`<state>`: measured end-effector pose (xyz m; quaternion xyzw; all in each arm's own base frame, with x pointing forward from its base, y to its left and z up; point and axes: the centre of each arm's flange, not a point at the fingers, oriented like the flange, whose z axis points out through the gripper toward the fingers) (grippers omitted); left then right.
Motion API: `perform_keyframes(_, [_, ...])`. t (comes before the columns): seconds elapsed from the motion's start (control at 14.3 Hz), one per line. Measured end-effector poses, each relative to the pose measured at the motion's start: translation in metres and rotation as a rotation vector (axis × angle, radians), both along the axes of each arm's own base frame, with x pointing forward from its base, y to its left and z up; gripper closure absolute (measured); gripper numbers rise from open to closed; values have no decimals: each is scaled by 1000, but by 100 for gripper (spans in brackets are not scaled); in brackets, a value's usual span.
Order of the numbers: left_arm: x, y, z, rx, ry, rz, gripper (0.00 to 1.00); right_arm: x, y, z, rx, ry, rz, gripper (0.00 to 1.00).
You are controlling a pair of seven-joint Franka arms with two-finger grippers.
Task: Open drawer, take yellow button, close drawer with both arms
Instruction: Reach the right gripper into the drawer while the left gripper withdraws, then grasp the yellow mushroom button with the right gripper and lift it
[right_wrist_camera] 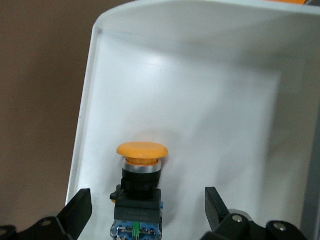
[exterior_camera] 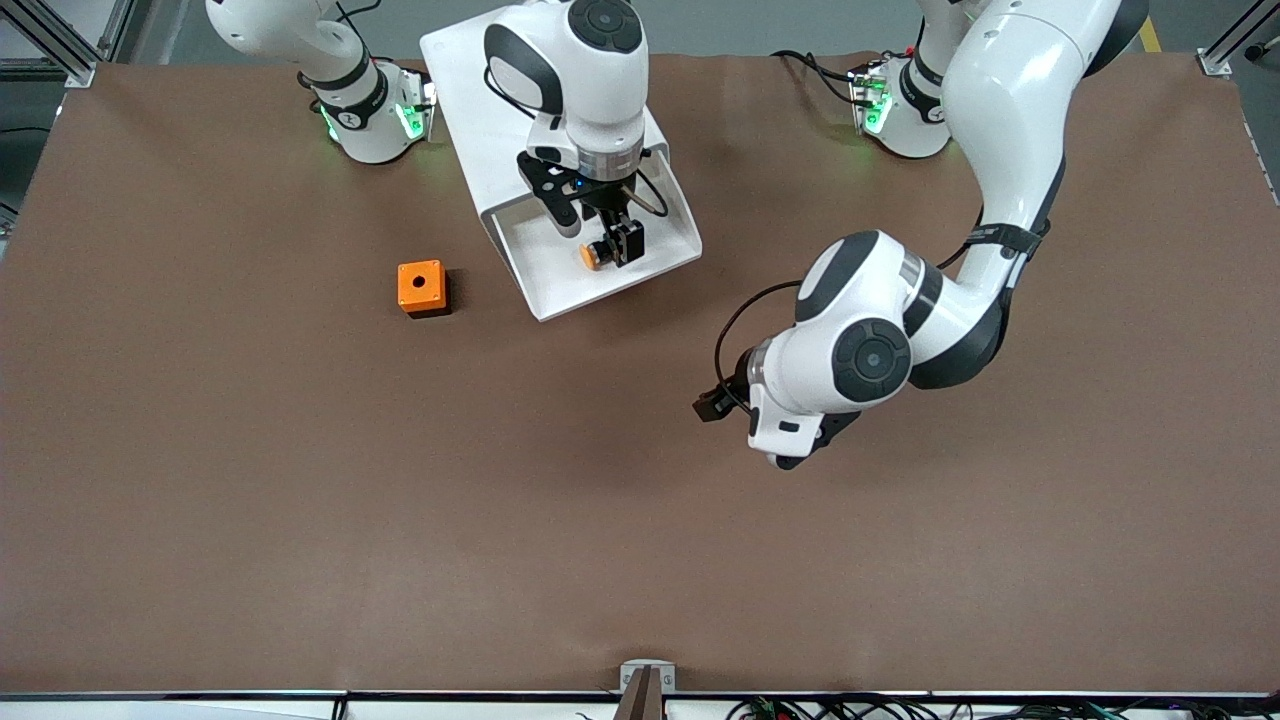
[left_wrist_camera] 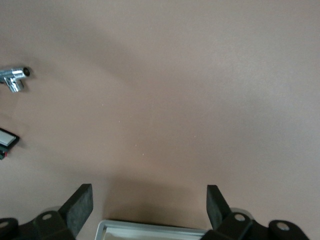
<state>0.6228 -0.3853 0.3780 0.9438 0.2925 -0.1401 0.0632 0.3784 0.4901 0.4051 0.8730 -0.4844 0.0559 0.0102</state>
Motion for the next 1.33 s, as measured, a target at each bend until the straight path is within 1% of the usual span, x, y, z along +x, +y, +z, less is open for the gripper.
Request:
perform_keyframes(0.14, [0, -1, 2, 12, -21, -9, 0, 0, 2, -5, -10, -8, 4, 0])
perform_keyframes(0.35, [0, -3, 5, 27, -48, -19, 0, 1, 1, -5, -21, -23, 14, 29])
perform_keyframes(0.42, [0, -5, 6, 36, -68, -27, 0, 2, 1, -5, -27, -31, 19, 41])
perform_keyframes(0.56, [-6, -17, 5, 59, -103, -49, 0, 2, 0, -4, -31, -39, 26, 60])
perform_keyframes(0.7, [-14, -31, 5, 72, -112, -42, 0, 3, 1, -3, -33, -43, 36, 59])
perform_keyframes(0.84, [-23, -43, 5, 77, -112, -39, 0, 9, -2, 2, -30, -49, 42, 59])
perform_keyframes(0.98, [-29, -51, 6, 75, -114, -49, 0, 26, -13, 15, -31, -43, 44, 59])
perform_keyframes(1.19, [-37, -60, 16, 66, -123, -65, 0, 58, -39, 50, -24, 8, 75, 59])
perform_keyframes(1.33, [-40, -62, 21, 63, -127, -70, 0, 80, -65, 77, -7, 30, 112, 59])
